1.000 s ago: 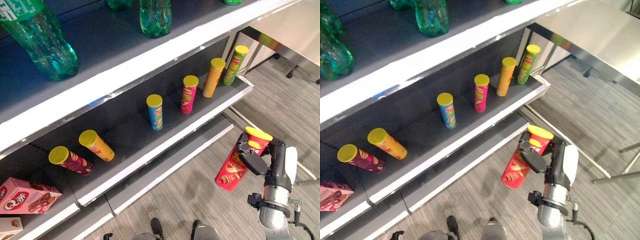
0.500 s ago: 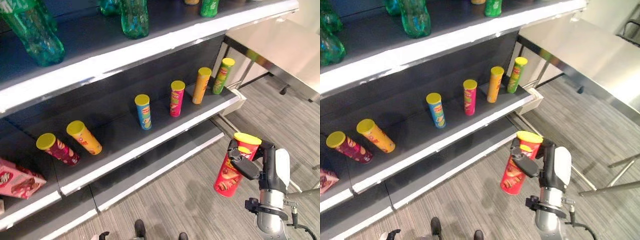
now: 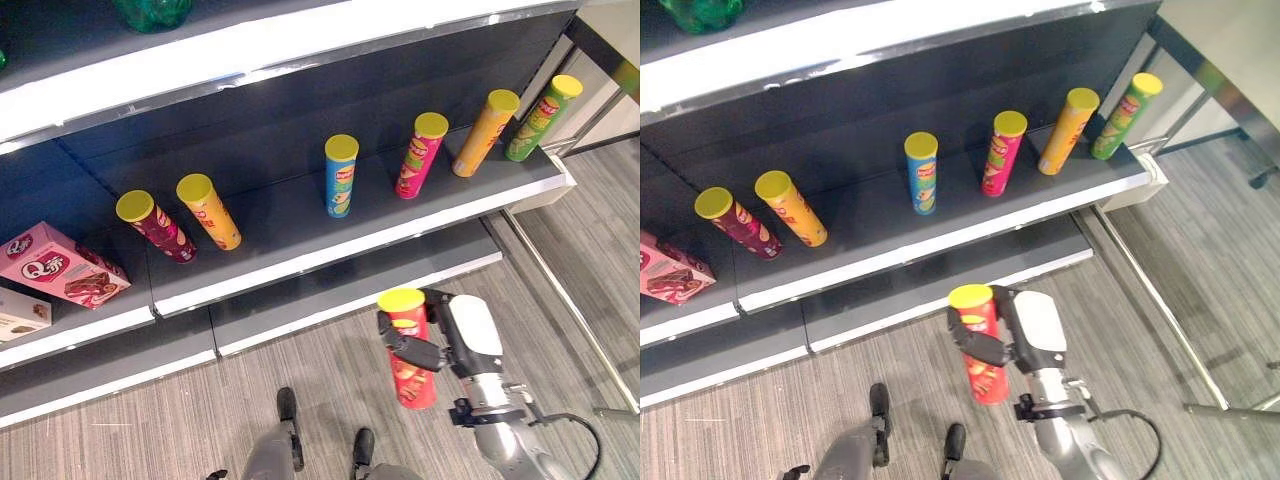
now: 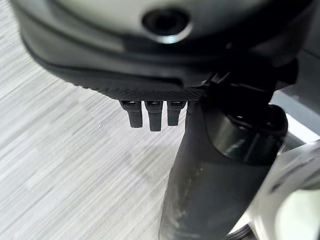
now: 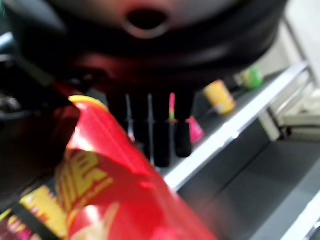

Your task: Put the goods on the table back onto the shelves and tidy them up.

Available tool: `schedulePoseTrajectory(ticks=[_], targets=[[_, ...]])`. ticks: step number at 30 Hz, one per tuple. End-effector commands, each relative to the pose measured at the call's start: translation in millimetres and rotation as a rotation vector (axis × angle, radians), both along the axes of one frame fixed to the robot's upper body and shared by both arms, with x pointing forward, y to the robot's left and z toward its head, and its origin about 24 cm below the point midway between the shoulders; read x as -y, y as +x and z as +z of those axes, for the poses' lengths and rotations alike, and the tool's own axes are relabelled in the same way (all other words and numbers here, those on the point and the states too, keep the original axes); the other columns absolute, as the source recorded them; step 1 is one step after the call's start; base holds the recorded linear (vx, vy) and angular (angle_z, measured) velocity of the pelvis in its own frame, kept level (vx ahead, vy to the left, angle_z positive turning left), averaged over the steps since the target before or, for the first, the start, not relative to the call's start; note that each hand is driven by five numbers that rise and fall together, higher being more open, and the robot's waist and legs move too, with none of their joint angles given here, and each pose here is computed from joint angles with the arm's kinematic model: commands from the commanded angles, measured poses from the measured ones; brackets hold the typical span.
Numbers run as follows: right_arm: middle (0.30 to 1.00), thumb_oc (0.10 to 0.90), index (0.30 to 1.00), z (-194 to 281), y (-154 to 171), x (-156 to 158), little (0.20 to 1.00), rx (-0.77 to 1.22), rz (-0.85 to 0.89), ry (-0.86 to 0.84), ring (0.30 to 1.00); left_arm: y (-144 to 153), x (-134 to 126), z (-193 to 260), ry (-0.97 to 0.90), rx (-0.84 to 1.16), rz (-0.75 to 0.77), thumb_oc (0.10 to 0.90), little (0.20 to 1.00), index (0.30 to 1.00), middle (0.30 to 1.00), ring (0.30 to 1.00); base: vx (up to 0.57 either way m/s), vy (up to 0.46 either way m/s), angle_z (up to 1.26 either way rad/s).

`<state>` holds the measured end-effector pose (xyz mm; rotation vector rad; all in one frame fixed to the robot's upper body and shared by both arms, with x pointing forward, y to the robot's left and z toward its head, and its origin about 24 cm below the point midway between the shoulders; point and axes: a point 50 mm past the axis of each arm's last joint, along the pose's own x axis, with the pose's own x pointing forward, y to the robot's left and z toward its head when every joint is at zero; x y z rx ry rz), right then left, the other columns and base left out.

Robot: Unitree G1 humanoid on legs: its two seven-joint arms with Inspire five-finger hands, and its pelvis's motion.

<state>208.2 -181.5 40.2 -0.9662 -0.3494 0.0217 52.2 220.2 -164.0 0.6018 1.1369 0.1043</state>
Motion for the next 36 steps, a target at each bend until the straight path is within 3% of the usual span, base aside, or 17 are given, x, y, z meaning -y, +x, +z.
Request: schedulePoseTrajectory(ticks=[1, 17, 25, 36], targets=[[0.3, 0.4, 0.3, 56.1, 28.0, -13.5, 0.3, 0.333, 0.048, 0.092, 0.3, 22.2, 15.9, 1.9, -0.001, 0.08, -0.07, 0.8, 0.9, 0.9, 0.9, 0.9, -0.05, 0.12, 0.14], [0.3, 0.4, 0.3, 109.9, 77.9, -49.3, 0.3, 0.687, -0.024, 0.17, 0.3, 68.3, 19.3, 18.6, 0.048, 0.26, -0.224, 0.8, 0.9, 0.9, 0.9, 0.9, -0.06, 0.078, 0.17], [0.3, 0.4, 0.3, 130.0, 81.9, -81.2, 0.3, 0.77, 0.109, 0.165, 0.3, 75.6, 22.5, 19.5, 0.062, 0.264, -0.278, 0.8, 0.9, 0.9, 0.9, 0.9, -0.01, 0.014, 0.03], [0.3, 0.4, 0.3, 183.3, 82.4, -66.4, 0.3, 1.051, -0.04, 0.231, 0.3, 68.8, 21.2, 15.0, 0.068, 0.215, -0.265, 0.8, 0.9, 0.9, 0.9, 0.9, 0.02, 0.005, 0.14]])
